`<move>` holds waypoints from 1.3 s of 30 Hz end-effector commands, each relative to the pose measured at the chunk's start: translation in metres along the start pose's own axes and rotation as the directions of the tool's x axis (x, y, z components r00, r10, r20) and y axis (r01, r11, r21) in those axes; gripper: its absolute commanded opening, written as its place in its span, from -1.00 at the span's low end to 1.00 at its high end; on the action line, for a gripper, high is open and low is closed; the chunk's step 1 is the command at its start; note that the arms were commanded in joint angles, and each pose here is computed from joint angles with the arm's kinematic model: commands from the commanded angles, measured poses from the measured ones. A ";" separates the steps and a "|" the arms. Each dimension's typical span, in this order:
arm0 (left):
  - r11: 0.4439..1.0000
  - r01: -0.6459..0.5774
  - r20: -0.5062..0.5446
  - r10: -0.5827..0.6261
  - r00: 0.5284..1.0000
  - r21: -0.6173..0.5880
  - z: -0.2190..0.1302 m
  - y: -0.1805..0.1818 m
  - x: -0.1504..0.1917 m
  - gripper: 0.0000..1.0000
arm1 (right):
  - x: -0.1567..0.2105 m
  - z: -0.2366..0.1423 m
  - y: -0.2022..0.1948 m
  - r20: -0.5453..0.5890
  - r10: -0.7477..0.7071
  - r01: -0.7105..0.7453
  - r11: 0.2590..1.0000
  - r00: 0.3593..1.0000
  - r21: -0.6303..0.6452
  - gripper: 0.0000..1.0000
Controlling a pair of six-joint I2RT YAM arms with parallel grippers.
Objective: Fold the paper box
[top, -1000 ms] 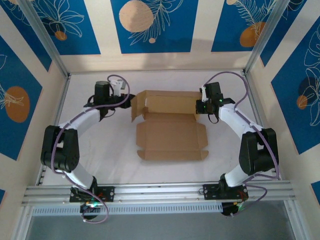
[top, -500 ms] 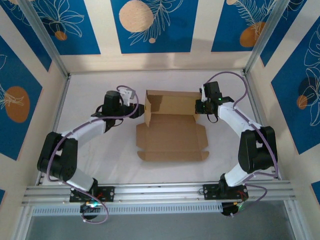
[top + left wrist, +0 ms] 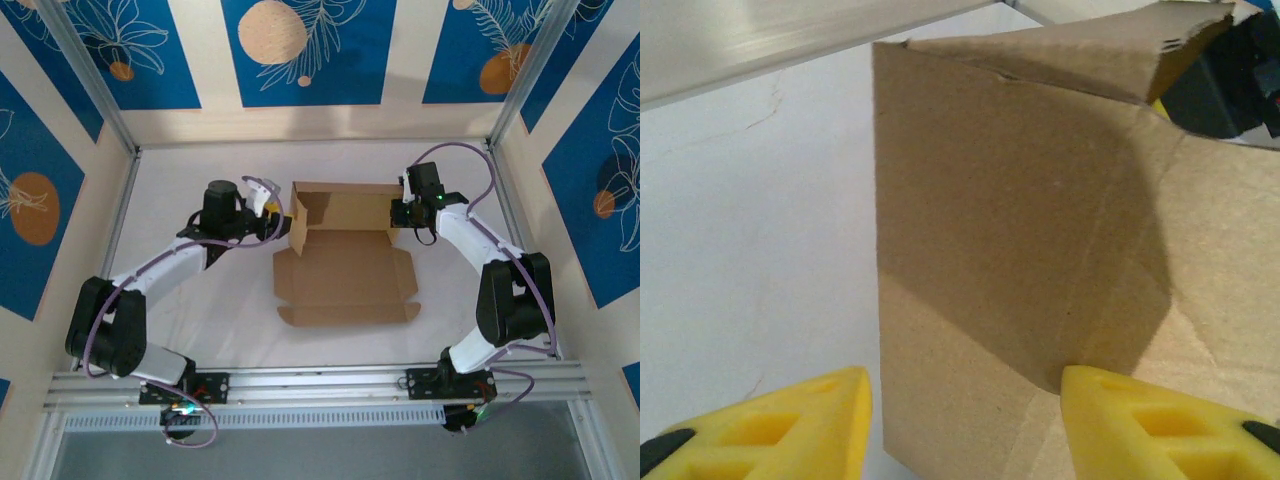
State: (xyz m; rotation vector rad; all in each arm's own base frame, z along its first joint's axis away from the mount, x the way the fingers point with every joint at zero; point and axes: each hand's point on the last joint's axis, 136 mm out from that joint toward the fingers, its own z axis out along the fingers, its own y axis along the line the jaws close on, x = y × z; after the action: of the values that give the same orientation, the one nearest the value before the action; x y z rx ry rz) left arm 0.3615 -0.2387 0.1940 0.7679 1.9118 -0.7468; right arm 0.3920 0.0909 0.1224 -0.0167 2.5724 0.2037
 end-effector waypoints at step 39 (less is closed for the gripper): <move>0.976 -0.205 0.061 0.209 0.976 -0.066 0.042 0.025 -0.017 -0.20 | 0.019 -0.028 0.062 0.028 -0.124 0.127 0.985 0.992 -0.119 -1.00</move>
State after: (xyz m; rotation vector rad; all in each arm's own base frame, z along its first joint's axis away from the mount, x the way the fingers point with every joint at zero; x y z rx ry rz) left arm 0.4128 -0.2430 0.1849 0.8208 1.8249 -0.5380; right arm 0.3659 0.1156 0.1304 -0.1024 2.5715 0.1699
